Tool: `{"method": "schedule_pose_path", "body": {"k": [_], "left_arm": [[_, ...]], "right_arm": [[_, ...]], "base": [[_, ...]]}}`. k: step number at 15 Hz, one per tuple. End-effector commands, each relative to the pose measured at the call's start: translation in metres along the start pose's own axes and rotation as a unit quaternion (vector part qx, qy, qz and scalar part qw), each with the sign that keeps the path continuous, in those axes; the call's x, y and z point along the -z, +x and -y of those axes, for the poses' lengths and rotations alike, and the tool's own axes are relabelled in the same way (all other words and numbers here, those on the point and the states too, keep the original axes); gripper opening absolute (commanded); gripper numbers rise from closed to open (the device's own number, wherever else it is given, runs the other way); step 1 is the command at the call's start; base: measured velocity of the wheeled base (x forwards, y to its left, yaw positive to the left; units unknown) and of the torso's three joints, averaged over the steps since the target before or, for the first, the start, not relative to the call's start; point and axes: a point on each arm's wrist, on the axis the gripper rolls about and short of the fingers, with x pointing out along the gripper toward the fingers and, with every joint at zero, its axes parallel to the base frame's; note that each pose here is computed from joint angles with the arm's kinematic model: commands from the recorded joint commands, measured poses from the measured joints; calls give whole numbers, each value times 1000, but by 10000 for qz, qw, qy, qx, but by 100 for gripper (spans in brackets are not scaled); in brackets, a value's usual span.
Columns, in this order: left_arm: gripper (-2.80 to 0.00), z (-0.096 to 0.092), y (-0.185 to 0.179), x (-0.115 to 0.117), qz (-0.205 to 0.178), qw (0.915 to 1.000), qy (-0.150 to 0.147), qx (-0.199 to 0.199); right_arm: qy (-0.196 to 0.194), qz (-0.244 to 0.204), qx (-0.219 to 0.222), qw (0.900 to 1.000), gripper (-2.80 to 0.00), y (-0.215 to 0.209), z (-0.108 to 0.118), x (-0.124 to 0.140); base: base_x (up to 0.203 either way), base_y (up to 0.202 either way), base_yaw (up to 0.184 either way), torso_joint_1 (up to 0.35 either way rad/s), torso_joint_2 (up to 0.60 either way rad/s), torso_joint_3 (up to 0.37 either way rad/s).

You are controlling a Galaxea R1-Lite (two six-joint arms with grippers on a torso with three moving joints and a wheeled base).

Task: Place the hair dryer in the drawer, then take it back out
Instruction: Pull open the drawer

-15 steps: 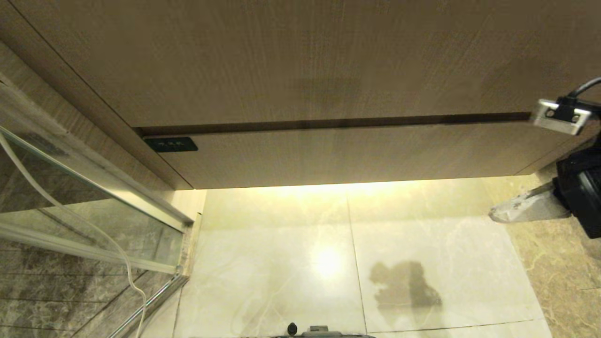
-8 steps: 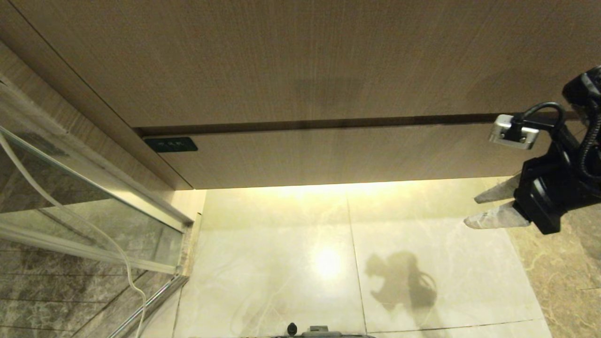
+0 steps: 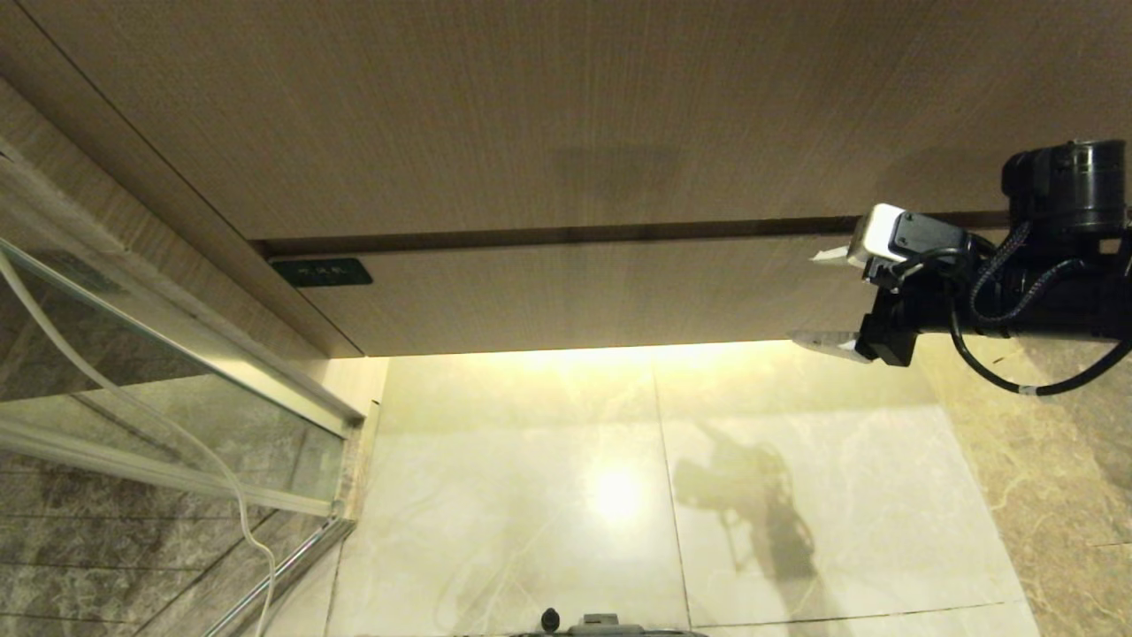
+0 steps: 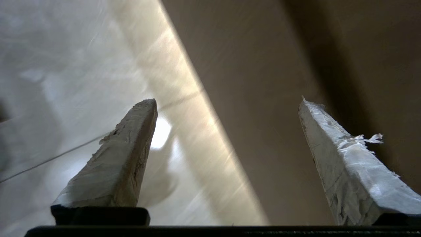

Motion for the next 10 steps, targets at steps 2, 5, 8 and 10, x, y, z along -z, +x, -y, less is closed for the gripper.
{"method": "schedule_pose_path", "body": {"k": [2, 5, 8, 10], "left_arm": [[-280, 0, 0, 0, 1, 10000, -2, -3], [-280, 0, 0, 0, -6, 10000, -2, -3], [-280, 0, 0, 0, -6, 10000, -2, 3], [-280, 0, 0, 0, -3, 10000, -2, -3]], "right_arm": [[-569, 665, -58, 9961, 0, 9, 8, 17], [-681, 603, -164, 9957, 0, 7, 7, 25], [-1127, 542, -130, 9921, 0, 10, 10, 32], [-1305, 560, -48, 9899, 0, 15, 17, 32]], "base": [[0, 0, 0, 0, 0, 0], [0, 0, 0, 0, 0, 0], [0, 0, 0, 0, 0, 0], [0, 0, 0, 0, 0, 0]]}}
